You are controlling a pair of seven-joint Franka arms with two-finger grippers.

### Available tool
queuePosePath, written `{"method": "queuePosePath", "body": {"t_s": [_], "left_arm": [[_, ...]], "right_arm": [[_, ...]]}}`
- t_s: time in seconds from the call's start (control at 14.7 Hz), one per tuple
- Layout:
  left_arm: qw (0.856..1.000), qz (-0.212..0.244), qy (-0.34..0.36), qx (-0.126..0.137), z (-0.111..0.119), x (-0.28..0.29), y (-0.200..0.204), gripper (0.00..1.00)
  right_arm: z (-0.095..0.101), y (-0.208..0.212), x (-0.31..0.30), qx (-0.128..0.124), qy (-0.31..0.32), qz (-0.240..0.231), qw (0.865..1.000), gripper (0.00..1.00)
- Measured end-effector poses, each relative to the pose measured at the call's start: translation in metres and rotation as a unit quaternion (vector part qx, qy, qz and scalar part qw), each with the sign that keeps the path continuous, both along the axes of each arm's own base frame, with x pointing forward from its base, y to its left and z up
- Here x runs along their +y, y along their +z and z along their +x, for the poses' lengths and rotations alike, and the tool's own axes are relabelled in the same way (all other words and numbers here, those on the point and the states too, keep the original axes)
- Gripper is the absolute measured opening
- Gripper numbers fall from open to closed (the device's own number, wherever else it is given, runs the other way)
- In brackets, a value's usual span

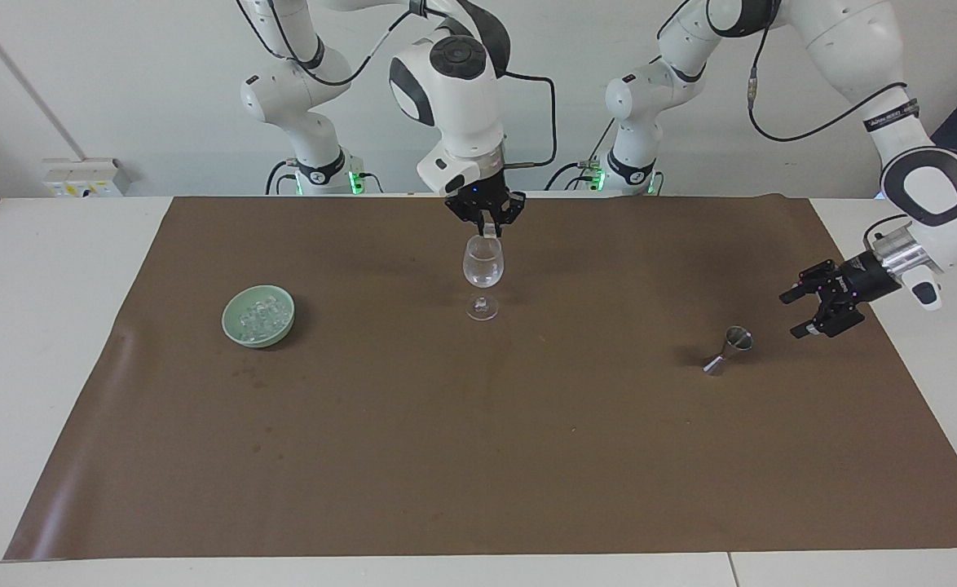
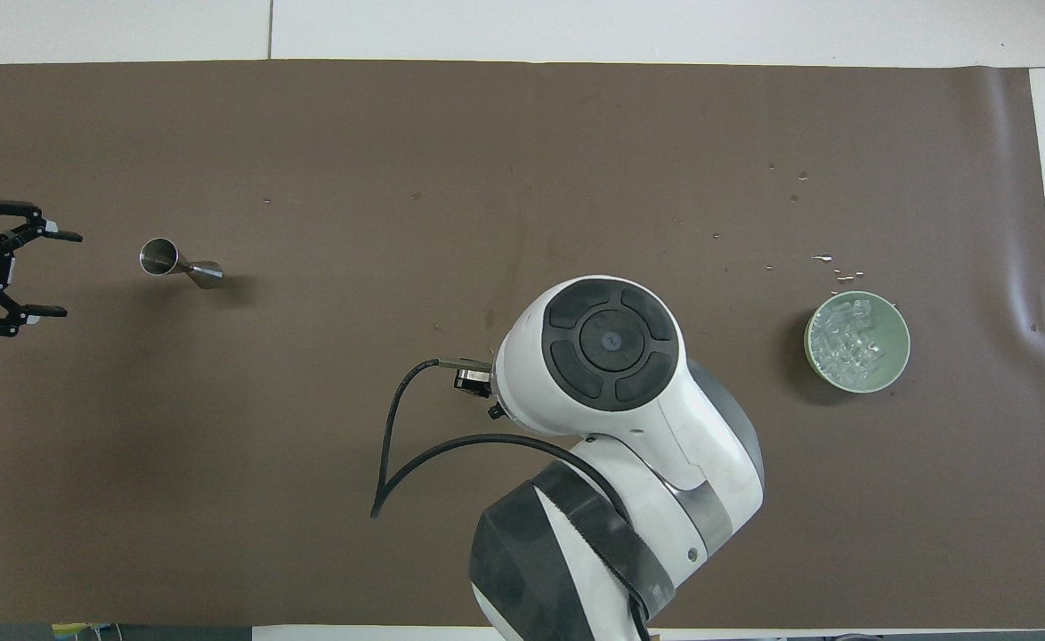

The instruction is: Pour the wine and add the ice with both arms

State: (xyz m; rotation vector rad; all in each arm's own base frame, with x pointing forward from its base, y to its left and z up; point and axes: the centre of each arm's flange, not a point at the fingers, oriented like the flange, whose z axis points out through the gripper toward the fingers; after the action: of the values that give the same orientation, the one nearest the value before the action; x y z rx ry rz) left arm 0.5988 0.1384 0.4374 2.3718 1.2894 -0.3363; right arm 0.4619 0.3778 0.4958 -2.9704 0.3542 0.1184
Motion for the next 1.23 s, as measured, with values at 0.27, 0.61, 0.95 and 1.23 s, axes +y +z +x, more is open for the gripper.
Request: {"method": "queuePosePath", "body": {"t_s": [0.27,0.61,0.95,1.23], "left_arm": [[0.99,0.094,-0.092,-0.052,-0.002,-0.057,0.076,1.0],[0.944,0.156,-0.268,-0.115,-0.014,-0.125,0.121,1.0],[0.885,0.187,-0.403,-0.14,-0.025,-0.165,0.137,1.0],[0.868,0.181,-0.443,-0.134,-0.038,-0.163,0.174,1.0]], "right_arm": [[0.004,0.001,0.0,-0.015,-0.005,0.01,1.0,0.27],[0.011,-0.001,-0.009,-0.015,-0.015,0.01,1.0,0.27],[0.014,0.0,-0.013,-0.017,-0.019,0.011,1.0,0.61],[0.016,0.008,-0.014,-0.024,-0.02,0.015,0.999,0.7]]}}
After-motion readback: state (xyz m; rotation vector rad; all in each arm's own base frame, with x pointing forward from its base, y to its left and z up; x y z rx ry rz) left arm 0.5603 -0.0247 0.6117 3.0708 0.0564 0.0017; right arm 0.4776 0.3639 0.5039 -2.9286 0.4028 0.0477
